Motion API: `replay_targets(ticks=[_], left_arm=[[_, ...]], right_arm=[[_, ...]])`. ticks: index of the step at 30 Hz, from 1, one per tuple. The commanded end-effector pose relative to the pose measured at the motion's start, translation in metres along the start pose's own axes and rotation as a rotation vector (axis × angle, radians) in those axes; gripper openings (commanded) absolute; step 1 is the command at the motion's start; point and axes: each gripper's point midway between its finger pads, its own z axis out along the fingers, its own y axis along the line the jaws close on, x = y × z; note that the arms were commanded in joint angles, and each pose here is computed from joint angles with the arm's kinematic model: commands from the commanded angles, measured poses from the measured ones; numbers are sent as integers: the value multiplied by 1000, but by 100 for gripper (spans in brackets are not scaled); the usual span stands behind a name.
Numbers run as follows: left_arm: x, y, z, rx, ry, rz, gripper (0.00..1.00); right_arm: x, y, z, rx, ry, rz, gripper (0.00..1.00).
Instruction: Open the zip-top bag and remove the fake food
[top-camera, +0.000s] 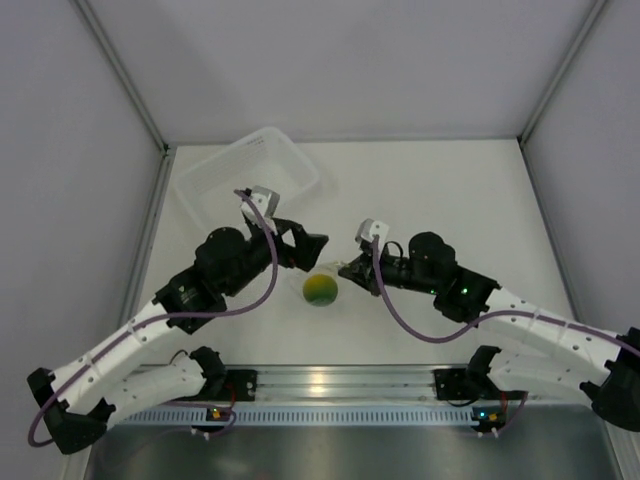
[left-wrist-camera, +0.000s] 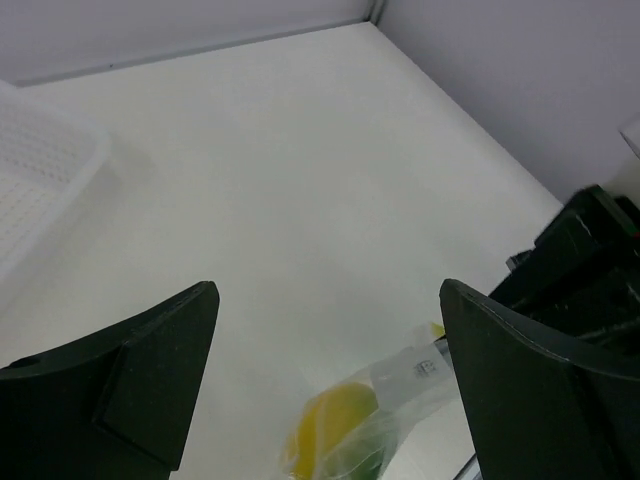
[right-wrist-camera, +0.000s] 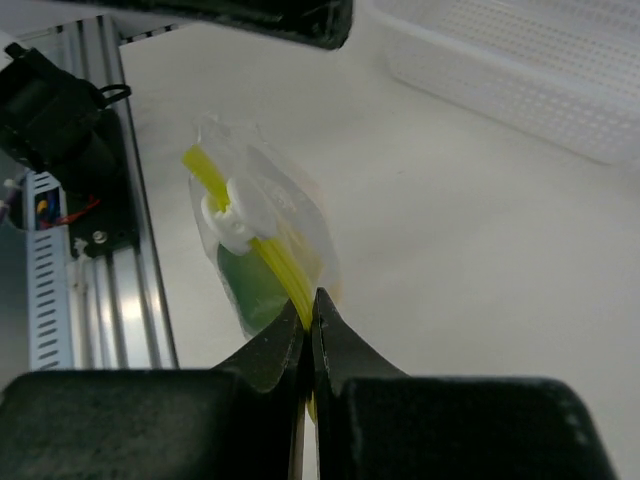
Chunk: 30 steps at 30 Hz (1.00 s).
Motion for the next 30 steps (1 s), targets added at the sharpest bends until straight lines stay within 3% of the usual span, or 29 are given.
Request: replay_targets(ticks=[1,2,5,6,9,15,18,20,22,23,29,30], left_arm=[[-44,-39,-26,270,-277,180,98],[-43,-59,-41,414,-334,243,98],[-32,-83,-58,598,-377,359,98],[-19,-97,-64,704,-346,382,97],[-3,-109,-63,814,-308,456,94],[13,-124,-62,941,-240,487,79],[18,-135,-64,1029,-198,483,64],[23,-140,-63,1071,-164,468,48],[24,-140,-60,1070,-153,465,43],[26,-139,-56,1061,-141,457,34],[24,-140,-53,1053,-133,439,34],[24,-140,-50,1049,-126,434,29]], right_arm=[[-12,28,-11,-136,57,137,0],[-9,32,-17,-158,102,157,0],[-12,39,-32,-190,157,185,0],[-13,38,-36,-183,164,189,0],[-13,41,-49,-193,197,174,0],[-24,45,-71,-201,161,89,0],[-32,42,-78,-173,127,73,0],[-33,43,-79,-173,128,74,0],[-32,43,-80,-170,128,70,0],[-31,42,-80,-166,136,71,0],[-27,38,-77,-149,147,71,0],[-26,39,-77,-153,150,71,0]])
